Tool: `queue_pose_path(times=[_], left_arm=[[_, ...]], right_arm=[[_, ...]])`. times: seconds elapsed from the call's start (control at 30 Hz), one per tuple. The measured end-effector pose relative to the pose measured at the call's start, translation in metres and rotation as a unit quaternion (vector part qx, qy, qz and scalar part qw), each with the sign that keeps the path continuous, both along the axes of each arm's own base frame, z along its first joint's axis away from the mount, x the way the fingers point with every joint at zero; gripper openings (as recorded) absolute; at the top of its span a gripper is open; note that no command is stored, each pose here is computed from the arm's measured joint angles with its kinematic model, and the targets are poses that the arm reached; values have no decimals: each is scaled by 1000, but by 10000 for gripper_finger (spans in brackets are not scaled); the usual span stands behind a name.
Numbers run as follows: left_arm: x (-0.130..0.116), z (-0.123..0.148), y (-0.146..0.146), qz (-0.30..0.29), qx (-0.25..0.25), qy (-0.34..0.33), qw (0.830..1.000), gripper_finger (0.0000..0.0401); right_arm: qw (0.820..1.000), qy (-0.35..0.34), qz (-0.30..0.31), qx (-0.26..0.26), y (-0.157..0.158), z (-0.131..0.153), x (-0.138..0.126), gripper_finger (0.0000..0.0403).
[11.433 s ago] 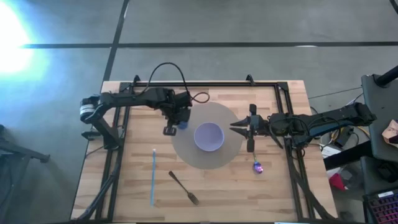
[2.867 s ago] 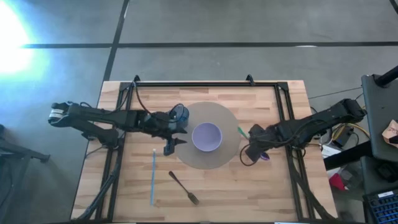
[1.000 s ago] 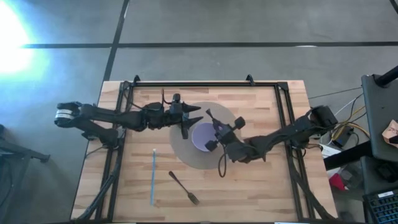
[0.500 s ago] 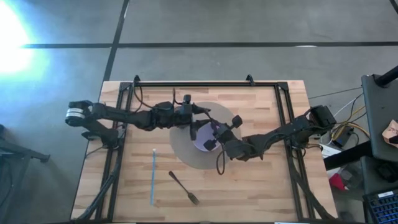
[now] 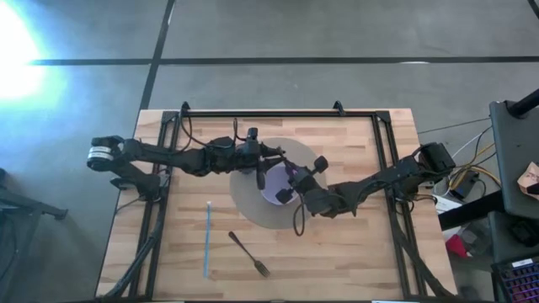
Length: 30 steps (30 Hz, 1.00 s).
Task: Pick & Place Utensil
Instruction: Put the purple spoon into the purple bowl
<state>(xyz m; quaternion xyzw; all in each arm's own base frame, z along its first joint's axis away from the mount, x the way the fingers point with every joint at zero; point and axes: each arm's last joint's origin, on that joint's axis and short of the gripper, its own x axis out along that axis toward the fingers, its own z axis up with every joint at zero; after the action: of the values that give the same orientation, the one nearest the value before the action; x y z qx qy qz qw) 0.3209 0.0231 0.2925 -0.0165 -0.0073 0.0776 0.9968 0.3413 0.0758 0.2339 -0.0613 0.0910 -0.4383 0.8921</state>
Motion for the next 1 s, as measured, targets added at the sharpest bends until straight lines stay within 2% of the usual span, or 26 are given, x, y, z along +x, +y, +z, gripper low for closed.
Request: queue_pose_path(times=[0.13,0.3,0.77,1.0], left_arm=[[0,-1,0,0,2,4,1000,35],[0,0,0,1,14,5,1000,6],[0,-1,0,1,18,6,1000,1],[0,-3,1,5,24,19,1000,1]], right_arm=[[1000,-1,0,0,0,0,0,13],[1000,-1,3,2,0,1,1,13],[1000,22,7,-16,0,1,1,15],[1000,22,10,-19,0,8,-2,73]])
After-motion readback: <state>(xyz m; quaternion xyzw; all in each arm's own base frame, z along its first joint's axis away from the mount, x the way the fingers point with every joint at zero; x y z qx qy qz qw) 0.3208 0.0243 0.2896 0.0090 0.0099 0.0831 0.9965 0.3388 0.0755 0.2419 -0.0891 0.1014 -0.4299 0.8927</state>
